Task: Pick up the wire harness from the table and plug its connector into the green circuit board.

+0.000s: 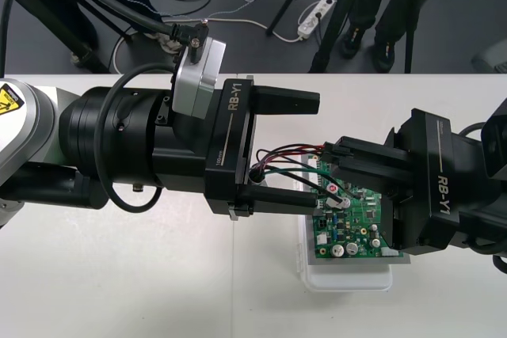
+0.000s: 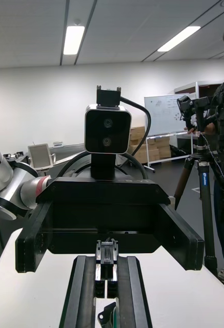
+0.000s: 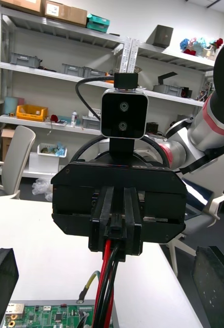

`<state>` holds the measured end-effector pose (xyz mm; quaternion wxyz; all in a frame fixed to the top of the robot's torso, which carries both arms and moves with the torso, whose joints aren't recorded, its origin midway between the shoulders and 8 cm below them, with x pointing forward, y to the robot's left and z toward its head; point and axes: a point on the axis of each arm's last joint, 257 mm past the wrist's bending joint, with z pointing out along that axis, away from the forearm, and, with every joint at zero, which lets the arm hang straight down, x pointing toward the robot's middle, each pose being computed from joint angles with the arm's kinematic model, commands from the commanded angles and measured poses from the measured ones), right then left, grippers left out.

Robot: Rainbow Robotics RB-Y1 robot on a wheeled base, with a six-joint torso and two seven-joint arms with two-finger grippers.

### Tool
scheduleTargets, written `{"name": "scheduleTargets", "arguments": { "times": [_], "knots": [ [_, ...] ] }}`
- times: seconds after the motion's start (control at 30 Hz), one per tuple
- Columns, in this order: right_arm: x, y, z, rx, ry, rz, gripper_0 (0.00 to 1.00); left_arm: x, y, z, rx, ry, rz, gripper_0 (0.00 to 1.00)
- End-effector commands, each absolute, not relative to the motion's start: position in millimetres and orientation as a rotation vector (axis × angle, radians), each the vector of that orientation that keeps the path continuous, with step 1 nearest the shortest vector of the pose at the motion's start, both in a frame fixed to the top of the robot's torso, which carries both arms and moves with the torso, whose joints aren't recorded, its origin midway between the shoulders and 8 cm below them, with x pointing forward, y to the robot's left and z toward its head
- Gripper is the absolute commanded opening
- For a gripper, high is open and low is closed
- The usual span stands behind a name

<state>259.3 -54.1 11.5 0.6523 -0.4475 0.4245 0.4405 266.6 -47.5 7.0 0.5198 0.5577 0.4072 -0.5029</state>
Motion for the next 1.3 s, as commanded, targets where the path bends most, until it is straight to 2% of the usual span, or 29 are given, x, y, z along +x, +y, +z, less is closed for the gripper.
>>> {"name": "scheduleTargets", "arguments": {
  "times": [0.03,0.27,0.33,0.37,0.43,0.47,0.5,1.3],
  "knots": [
    [258.2,-58.8,12.7,-1.029,0.979,0.989,0.00,263.2,-58.2,26.3,1.339,0.868,-1.152,1.00],
    [259.0,-58.0,8.3,-1.039,0.994,0.983,0.00,263.0,-58.0,25.7,1.342,0.864,-1.149,1.00],
    [259.1,-57.8,7.6,-1.040,0.998,0.986,0.00,263.2,-58.2,26.3,1.342,0.862,-1.147,0.91],
    [259.1,-57.8,7.4,-1.039,1.001,0.988,0.00,263.3,-58.1,26.0,1.341,0.862,-1.146,0.77],
    [259.1,-57.8,7.6,-1.035,1.006,0.996,0.00,263.1,-58.3,26.3,1.341,0.859,-1.145,0.19],
    [258.6,-57.5,7.7,-1.036,1.005,0.996,0.00,263.0,-58.0,25.7,1.343,0.860,-1.144,0.07],
    [258.8,-57.8,8.3,-1.034,1.006,0.997,0.00,263.2,-58.5,26.4,1.343,0.857,-1.141,0.00],
    [258.9,-58.0,12.9,-1.014,1.004,1.016,0.00,263.4,-58.3,26.1,1.348,0.848,-1.131,0.00]
  ]
}}
